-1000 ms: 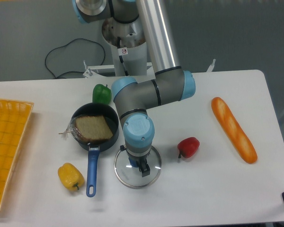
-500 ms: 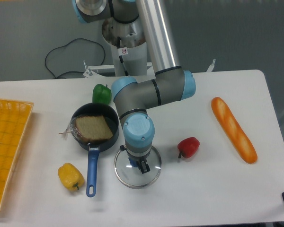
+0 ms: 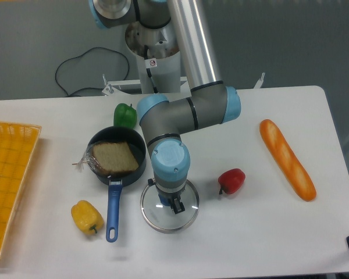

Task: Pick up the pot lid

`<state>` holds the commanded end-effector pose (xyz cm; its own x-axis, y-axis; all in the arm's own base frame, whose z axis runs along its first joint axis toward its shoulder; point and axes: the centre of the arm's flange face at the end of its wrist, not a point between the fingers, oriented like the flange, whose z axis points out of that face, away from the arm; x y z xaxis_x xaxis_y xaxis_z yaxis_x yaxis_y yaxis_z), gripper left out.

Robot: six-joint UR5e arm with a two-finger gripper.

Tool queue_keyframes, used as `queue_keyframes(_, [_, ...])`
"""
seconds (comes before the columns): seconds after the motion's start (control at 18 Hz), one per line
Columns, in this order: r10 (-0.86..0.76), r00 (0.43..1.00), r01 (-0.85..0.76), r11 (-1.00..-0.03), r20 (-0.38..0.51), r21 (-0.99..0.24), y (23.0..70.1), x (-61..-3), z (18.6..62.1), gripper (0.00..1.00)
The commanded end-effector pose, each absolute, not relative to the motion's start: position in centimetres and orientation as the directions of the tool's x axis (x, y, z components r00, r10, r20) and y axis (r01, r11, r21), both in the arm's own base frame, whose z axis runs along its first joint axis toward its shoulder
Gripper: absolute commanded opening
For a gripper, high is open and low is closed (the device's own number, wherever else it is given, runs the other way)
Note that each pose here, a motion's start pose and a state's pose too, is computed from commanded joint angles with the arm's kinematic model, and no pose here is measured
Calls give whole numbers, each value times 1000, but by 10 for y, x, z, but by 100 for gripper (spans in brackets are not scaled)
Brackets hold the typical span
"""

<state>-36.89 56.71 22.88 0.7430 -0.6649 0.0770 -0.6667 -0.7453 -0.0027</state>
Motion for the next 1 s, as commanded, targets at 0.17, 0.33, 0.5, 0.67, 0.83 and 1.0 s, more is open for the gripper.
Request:
queue_keyframes(0.17, [-667, 742, -668, -744, 66, -3, 570, -371, 237, 55])
queue_keyframes(0.33, [-667, 743, -668, -744, 62, -4, 569, -374, 247, 55])
queue_keyframes(0.5, [-670, 737, -674, -739, 91, 17, 570, -378, 264, 55])
queue_keyframes(0.67, [-669, 737, -674, -739, 96, 19, 567, -375, 278, 55])
queue_keyframes(0.83, [-668, 736, -674, -739, 109, 18, 562, -370, 288, 55])
queue_keyframes(1.0, [-668, 736, -673, -739, 111, 9, 556, -363, 304, 55])
